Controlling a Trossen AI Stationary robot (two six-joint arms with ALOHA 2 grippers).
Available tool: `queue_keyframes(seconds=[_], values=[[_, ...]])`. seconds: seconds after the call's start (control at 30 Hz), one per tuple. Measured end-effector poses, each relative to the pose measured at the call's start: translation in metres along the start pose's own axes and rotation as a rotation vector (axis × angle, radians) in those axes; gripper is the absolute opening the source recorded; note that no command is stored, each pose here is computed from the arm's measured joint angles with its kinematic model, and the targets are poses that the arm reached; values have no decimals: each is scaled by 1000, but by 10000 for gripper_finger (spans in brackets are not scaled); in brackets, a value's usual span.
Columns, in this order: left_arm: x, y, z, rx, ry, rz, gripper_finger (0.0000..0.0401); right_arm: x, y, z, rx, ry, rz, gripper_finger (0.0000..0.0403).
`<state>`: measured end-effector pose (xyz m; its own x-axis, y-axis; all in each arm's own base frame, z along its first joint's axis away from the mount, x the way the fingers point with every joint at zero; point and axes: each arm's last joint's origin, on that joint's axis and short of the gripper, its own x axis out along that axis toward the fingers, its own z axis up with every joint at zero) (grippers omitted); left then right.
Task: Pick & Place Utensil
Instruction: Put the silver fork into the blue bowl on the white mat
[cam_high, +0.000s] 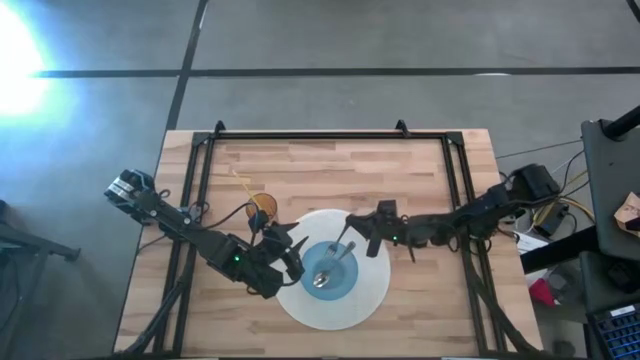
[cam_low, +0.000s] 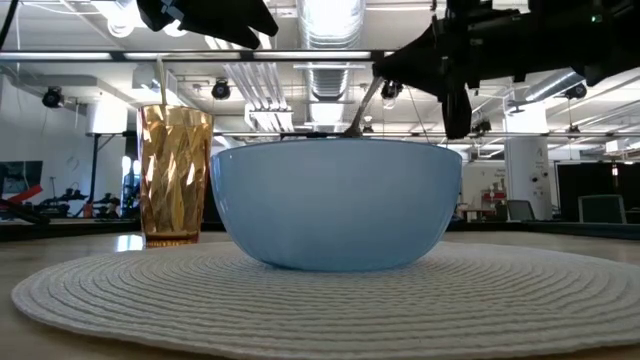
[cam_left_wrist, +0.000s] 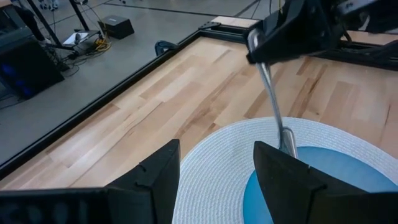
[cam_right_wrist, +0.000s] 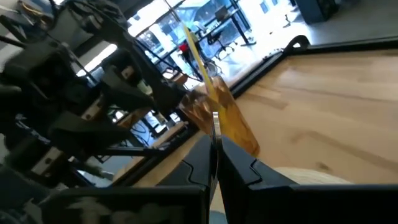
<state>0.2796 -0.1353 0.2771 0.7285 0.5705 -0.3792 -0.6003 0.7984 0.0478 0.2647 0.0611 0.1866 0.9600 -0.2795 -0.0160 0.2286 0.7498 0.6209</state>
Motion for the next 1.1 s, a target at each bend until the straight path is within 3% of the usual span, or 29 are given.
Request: queue_keyframes(seconds=[0.6, 1.1], values=[[0, 0, 0, 2, 14, -15, 197, 30, -3, -36, -12, 102, -28, 11], [0, 0, -1, 2, 17, -17, 197, 26, -12, -40, -1, 102, -74, 11]])
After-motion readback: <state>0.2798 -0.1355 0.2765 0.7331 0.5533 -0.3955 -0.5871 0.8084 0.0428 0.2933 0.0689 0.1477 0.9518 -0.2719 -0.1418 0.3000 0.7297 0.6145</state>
